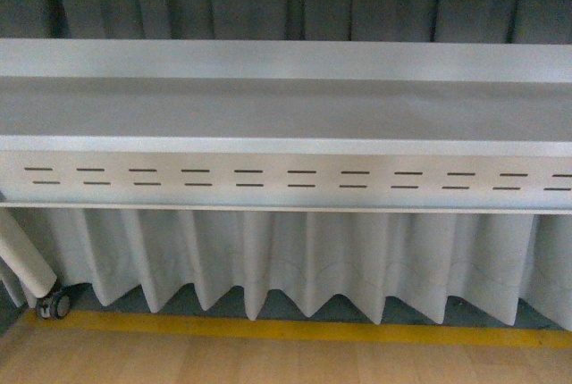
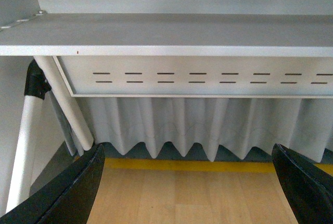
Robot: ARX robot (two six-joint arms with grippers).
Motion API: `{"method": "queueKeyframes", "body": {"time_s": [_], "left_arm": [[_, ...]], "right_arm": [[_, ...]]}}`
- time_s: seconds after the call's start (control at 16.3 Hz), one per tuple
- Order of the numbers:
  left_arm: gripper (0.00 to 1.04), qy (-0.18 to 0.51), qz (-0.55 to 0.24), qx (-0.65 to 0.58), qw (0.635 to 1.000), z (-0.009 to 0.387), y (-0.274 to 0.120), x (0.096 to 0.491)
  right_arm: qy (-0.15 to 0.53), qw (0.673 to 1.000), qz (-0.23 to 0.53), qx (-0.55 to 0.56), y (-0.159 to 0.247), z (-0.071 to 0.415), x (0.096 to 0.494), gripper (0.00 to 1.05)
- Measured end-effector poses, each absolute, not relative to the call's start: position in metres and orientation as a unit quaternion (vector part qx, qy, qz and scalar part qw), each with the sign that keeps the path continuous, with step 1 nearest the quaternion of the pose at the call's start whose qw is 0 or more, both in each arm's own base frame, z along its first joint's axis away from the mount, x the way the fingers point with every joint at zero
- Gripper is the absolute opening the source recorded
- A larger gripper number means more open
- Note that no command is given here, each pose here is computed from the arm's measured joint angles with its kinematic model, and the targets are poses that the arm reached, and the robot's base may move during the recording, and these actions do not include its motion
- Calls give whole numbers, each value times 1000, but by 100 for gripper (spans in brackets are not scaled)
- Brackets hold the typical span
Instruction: Wind up and store yellow beetle toy
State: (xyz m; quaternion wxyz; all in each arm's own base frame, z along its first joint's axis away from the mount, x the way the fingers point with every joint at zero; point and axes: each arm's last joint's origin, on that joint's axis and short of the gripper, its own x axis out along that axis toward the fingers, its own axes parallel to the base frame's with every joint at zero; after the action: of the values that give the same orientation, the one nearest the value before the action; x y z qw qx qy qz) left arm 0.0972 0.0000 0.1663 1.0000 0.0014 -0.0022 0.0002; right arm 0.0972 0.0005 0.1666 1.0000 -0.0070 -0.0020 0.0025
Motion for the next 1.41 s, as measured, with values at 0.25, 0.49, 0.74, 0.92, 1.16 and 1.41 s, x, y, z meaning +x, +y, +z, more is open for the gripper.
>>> {"method": "queueKeyframes", "body": {"time_s": [0.25,0.49,0.74,0.92,1.16,1.41], "left_arm": [[98,-2,0,1,1000,166,0,97],[98,-2,0,1,1000,166,0,97],[98,-2,0,1,1000,166,0,97],[98,-2,0,1,1000,166,0,97],[98,-2,0,1,1000,166,0,97],[98,-1,1,1,1000,166,0,97]], "right_arm": [[-2,1000,2,-7,0,167,97,98],[-2,1000,2,-7,0,167,97,98],[-2,1000,2,-7,0,167,97,98],[-2,1000,2,-7,0,167,97,98],[-2,1000,2,-7,0,167,97,98],[-1,1000,2,-7,0,166,97,98]]}}
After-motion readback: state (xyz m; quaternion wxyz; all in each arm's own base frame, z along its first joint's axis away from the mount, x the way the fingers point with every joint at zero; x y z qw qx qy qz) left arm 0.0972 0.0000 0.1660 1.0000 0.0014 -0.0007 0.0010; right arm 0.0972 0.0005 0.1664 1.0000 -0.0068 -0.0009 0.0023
